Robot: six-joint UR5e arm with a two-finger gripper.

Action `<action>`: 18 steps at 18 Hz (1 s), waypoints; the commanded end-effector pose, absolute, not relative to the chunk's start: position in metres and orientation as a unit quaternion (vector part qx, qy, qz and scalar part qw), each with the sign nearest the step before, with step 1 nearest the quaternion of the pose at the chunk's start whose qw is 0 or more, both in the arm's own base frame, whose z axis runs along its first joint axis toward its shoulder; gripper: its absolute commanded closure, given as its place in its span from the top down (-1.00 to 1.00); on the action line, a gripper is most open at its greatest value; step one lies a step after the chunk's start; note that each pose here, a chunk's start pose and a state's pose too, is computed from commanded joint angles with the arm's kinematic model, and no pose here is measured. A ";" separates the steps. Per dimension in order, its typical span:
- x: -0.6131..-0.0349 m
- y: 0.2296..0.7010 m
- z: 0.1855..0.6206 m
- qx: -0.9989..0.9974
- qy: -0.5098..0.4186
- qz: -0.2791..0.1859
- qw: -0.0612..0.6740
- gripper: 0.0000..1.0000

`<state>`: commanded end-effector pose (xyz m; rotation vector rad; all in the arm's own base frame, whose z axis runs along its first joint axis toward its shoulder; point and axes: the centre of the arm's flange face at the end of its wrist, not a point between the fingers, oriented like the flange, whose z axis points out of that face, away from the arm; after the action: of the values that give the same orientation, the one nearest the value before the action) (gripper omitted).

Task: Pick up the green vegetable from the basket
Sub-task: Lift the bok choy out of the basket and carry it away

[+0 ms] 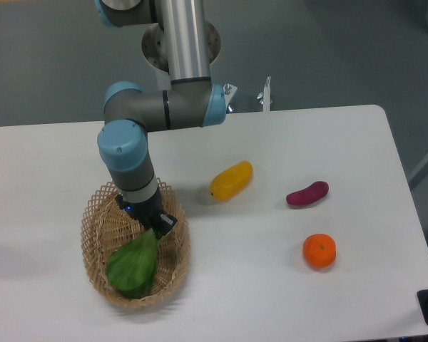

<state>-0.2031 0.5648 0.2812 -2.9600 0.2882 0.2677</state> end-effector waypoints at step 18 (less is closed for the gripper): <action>-0.431 0.442 0.396 -0.988 0.094 0.080 0.088 -0.32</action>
<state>-0.4309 0.4418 0.3961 -2.9415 0.2808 0.2384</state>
